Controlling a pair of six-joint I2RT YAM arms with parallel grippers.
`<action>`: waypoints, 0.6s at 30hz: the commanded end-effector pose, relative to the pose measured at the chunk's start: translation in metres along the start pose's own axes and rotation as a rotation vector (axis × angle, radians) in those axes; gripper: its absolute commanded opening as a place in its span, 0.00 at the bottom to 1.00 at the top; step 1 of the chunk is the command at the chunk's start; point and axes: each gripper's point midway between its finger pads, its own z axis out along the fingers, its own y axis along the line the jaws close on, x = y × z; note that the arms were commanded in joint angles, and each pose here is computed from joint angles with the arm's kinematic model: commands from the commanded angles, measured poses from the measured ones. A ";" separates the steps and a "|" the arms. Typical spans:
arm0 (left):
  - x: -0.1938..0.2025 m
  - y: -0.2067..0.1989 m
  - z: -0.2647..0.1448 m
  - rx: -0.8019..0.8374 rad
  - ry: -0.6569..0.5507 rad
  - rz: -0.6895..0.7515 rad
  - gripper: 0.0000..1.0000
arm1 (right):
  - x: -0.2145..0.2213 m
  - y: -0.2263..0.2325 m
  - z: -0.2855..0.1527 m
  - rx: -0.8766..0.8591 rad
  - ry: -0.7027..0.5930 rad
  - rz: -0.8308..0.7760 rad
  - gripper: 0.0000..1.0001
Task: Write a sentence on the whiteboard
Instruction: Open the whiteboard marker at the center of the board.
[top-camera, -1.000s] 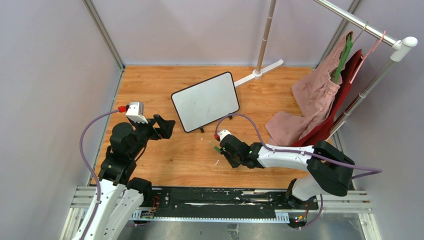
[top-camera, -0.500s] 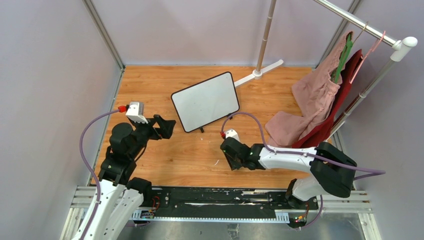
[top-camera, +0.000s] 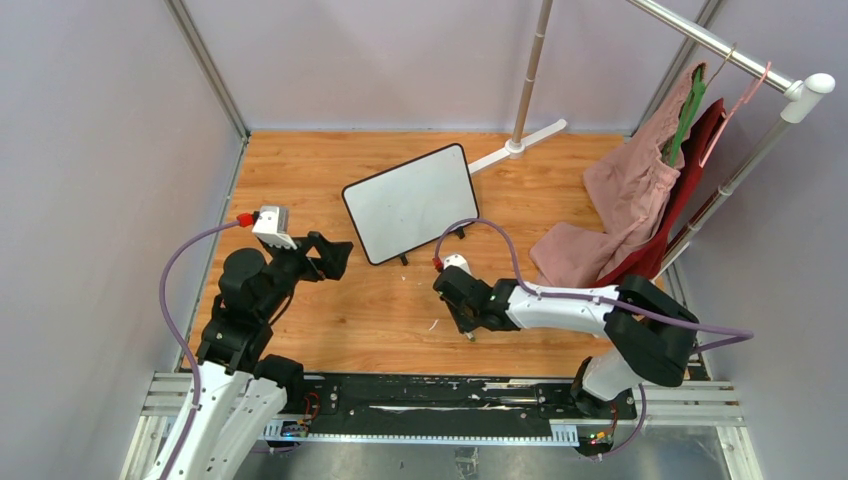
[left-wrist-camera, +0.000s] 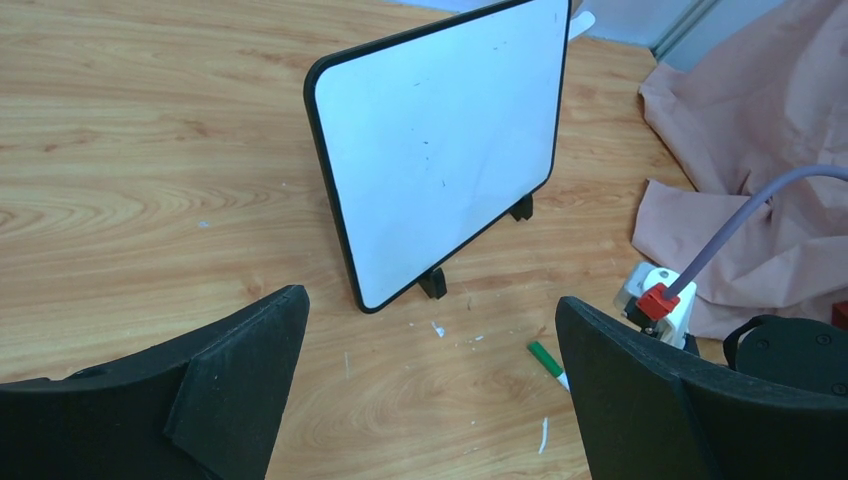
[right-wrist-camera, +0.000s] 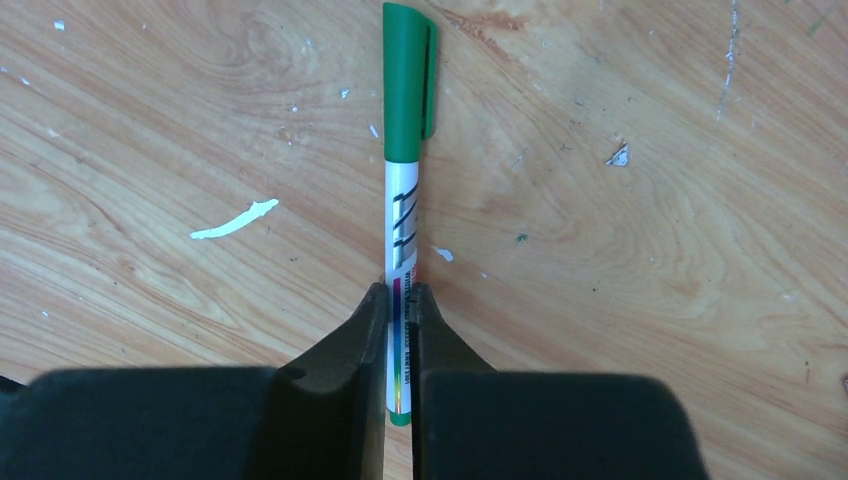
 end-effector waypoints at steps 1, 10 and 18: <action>-0.006 -0.007 -0.002 0.033 -0.028 0.009 1.00 | 0.031 -0.014 0.004 0.029 0.104 -0.006 0.01; -0.007 -0.014 0.003 0.060 -0.032 -0.053 1.00 | -0.022 -0.006 -0.065 -0.120 -0.214 0.018 0.00; -0.018 -0.041 0.005 0.194 -0.074 -0.178 1.00 | -0.048 0.013 -0.143 -0.376 -0.528 0.017 0.00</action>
